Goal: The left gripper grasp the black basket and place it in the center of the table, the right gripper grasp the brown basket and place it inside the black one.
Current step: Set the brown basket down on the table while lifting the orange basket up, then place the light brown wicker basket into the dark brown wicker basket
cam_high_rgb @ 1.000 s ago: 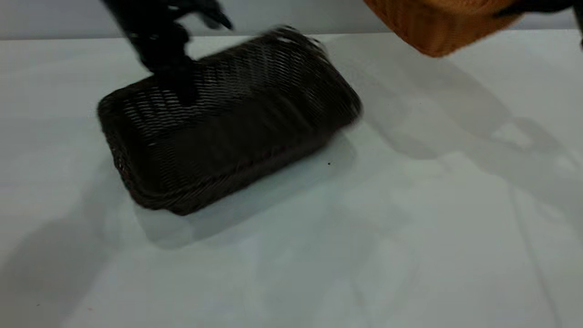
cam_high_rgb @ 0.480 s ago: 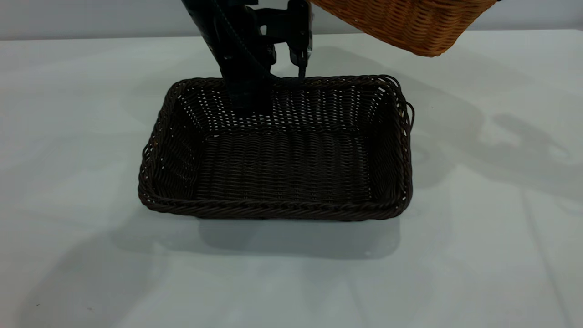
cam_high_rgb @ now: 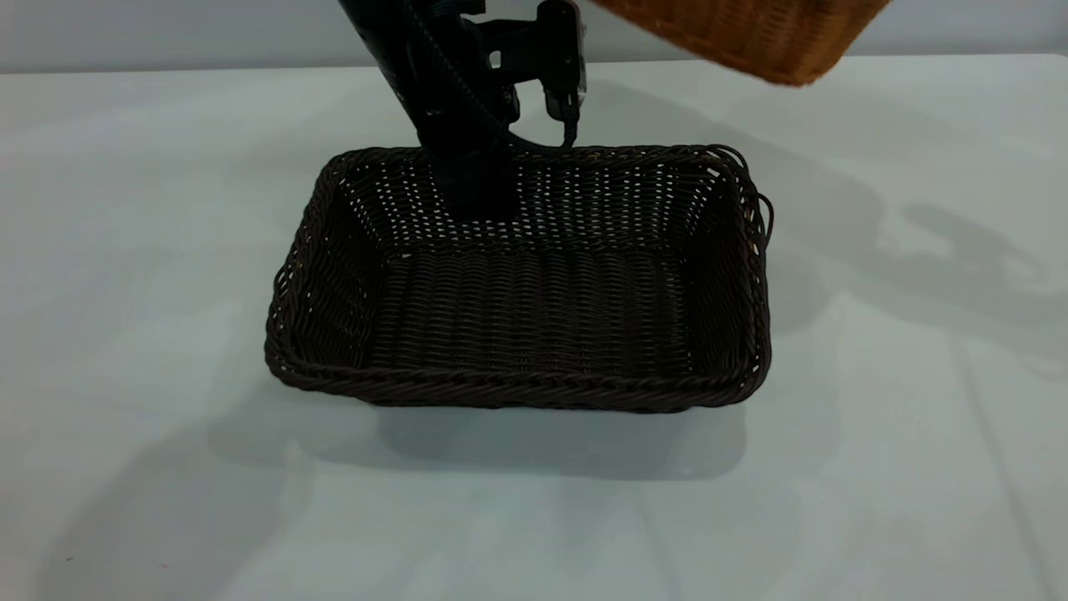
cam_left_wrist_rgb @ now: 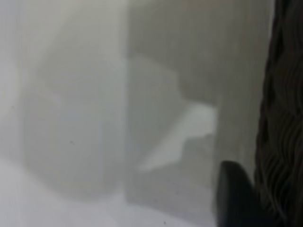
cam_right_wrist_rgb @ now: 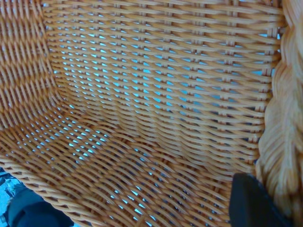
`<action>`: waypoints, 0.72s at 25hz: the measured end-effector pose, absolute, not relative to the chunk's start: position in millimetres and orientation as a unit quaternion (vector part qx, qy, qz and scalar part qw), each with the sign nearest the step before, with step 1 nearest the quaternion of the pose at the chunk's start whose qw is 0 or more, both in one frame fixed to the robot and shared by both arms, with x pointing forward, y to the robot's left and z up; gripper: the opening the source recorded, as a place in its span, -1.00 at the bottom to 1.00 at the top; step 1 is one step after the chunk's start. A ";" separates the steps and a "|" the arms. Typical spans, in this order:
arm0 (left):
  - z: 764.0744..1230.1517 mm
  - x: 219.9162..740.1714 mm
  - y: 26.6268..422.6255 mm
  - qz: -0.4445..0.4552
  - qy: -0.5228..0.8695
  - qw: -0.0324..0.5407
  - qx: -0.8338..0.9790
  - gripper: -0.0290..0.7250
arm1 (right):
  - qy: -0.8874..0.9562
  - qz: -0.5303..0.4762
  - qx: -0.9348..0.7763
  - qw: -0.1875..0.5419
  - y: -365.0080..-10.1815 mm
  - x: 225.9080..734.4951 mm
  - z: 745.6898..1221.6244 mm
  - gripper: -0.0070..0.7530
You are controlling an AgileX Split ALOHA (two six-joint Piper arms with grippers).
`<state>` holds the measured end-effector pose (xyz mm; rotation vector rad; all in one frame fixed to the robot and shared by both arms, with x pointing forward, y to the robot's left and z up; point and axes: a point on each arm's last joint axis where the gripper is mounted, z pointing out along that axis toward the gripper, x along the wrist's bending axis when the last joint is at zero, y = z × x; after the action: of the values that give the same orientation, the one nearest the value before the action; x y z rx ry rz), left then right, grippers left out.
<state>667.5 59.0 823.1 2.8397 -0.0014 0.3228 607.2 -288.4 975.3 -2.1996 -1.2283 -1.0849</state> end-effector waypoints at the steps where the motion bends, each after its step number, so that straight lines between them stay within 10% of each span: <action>1: 823.2 667.3 58.4 0.112 0.001 0.143 0.983 -0.10 | -0.444 -0.391 -0.783 0.192 -289.0 609.5 978.7 -0.80; 7: 849.1 661.5 58.1 0.088 0.000 0.144 0.986 0.35 | -0.471 -0.392 -0.774 0.158 -296.2 619.8 994.9 -0.80; 18: 1024.6 606.6 85.9 0.039 -0.037 0.121 0.991 0.22 | -0.500 -0.324 -0.787 0.160 -305.8 621.1 971.9 -0.79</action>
<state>606.6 85.9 1024.6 2.8944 -0.1071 0.1133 621.1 -305.8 971.9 -2.2489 -1.4273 -0.9253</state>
